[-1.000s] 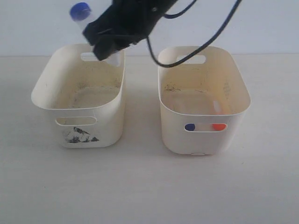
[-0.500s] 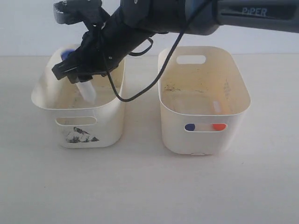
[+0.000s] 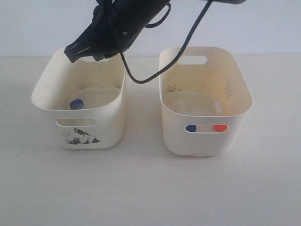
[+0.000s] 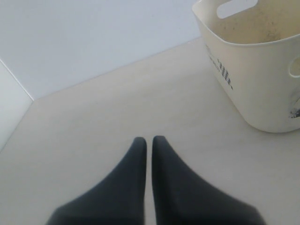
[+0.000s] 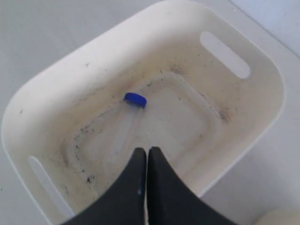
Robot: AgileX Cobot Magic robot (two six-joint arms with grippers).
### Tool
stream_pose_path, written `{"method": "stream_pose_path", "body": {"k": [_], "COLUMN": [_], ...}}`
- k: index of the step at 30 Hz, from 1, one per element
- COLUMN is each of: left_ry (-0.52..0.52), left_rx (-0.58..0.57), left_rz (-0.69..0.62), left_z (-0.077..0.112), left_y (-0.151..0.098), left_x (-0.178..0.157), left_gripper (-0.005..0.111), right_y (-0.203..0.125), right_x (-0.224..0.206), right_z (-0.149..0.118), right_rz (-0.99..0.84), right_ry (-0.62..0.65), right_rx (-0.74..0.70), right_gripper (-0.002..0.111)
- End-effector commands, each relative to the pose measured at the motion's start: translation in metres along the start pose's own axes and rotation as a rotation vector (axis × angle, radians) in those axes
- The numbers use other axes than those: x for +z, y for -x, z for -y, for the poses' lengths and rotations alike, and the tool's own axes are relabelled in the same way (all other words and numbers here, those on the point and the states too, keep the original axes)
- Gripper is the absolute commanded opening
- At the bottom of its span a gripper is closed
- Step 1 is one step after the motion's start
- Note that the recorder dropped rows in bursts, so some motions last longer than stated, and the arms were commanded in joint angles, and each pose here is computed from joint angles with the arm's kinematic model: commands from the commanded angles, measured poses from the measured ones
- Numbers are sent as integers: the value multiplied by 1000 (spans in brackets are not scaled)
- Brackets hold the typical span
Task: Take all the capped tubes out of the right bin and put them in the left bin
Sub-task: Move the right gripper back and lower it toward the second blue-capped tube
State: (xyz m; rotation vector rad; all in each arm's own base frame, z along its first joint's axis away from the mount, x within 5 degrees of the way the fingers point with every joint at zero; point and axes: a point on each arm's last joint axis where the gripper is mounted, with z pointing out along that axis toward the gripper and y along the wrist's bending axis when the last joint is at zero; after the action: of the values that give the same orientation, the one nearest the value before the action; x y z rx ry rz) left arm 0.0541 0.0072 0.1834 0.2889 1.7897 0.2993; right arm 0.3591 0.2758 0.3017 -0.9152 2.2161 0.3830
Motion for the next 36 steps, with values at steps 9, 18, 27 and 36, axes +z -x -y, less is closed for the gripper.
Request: {"method": "stream_pose_path", "body": {"k": [9, 18, 27, 36], "left_ry": [-5, -5, -5, -5], "left_rx": [-11, -11, -11, -11], "left_rz": [10, 10, 10, 10], "left_z": [0, 0, 0, 0], "left_y": [2, 2, 2, 2], "left_x": [0, 0, 0, 0], "left_gripper": [4, 4, 4, 4], "right_y": [-34, -59, -70, -107], "right_x": [-52, -66, -53, -15], "right_z": [85, 114, 115, 115], "right_rz": [-268, -442, -481, -637], "right_ry": [-114, -208, -243, -227], "right_rx": [256, 477, 617, 644], "right_gripper": [0, 0, 0, 0]}}
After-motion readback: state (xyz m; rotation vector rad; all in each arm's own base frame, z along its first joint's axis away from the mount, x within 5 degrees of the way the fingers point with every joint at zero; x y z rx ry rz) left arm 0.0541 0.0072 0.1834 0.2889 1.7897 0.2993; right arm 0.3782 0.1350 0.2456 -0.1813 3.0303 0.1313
